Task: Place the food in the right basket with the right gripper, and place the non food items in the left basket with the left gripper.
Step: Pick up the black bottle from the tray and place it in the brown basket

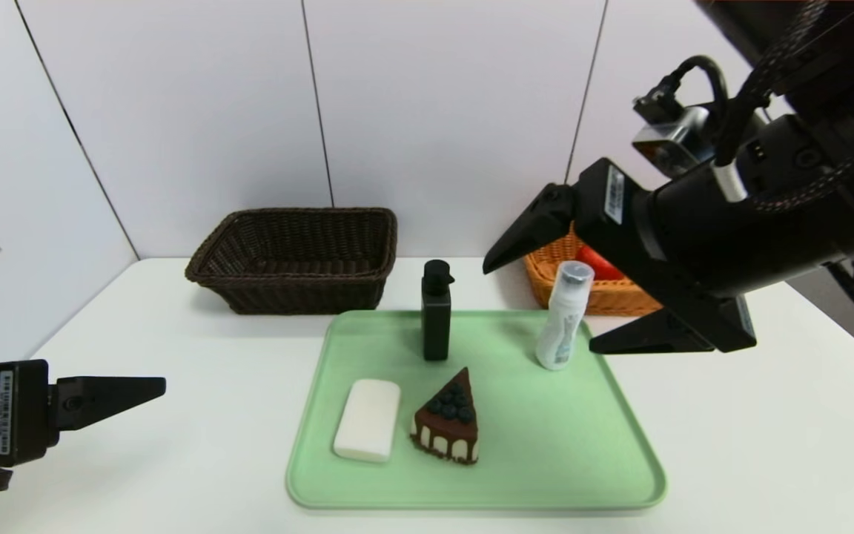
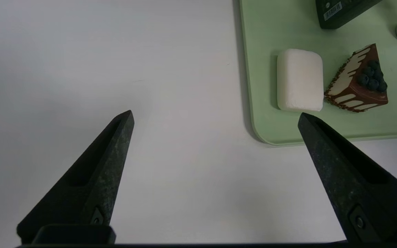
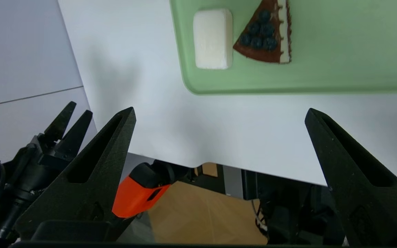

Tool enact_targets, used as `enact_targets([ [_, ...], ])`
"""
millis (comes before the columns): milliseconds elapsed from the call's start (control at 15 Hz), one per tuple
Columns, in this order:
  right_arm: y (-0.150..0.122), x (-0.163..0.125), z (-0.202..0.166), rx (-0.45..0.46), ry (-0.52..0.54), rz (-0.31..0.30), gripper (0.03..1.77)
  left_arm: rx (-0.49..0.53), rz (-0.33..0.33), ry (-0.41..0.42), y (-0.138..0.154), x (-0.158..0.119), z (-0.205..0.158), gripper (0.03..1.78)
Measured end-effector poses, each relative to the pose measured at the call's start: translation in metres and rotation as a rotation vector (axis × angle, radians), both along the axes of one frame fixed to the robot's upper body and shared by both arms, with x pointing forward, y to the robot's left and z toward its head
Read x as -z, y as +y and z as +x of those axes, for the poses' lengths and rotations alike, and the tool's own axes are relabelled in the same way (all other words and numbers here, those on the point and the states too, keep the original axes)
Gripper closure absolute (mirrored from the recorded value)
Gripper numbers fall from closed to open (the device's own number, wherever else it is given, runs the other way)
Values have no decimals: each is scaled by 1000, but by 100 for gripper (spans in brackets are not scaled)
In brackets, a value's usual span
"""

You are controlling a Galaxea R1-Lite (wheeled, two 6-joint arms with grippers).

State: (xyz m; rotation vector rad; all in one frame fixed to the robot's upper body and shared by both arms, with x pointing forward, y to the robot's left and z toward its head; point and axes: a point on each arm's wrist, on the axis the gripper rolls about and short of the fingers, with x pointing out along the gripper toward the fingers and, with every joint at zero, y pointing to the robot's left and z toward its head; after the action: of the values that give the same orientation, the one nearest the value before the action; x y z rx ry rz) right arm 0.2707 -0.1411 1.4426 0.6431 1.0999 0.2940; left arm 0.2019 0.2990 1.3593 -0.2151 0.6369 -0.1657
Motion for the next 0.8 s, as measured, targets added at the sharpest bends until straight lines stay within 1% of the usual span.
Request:
enact_targets([
  [133,12,9,4,-3,26,-22,11,1,-1,-10,2,-1,-5,12],
  [267,18,14,5,-5,14,-55,11,-5,-6,-25,2,-2,-7,12],
  [400,20,18,4,1,-23,-115,10,-7,-9,-31,3,-2,-8,12],
  [533,18,31,0,-1,-65,-235,10,-4,-6,-35,3,-3,-9,12],
  [667,9,46,-9,-39,-121,-388,10,-2,-4,-38,3,-3,-9,12],
  [733,3,50,-14,-62,-149,-442,10,-1,-1,-35,3,-2,-9,12],
  [800,-3,55,-19,-82,-165,-477,10,1,1,-36,3,-1,-8,12],
])
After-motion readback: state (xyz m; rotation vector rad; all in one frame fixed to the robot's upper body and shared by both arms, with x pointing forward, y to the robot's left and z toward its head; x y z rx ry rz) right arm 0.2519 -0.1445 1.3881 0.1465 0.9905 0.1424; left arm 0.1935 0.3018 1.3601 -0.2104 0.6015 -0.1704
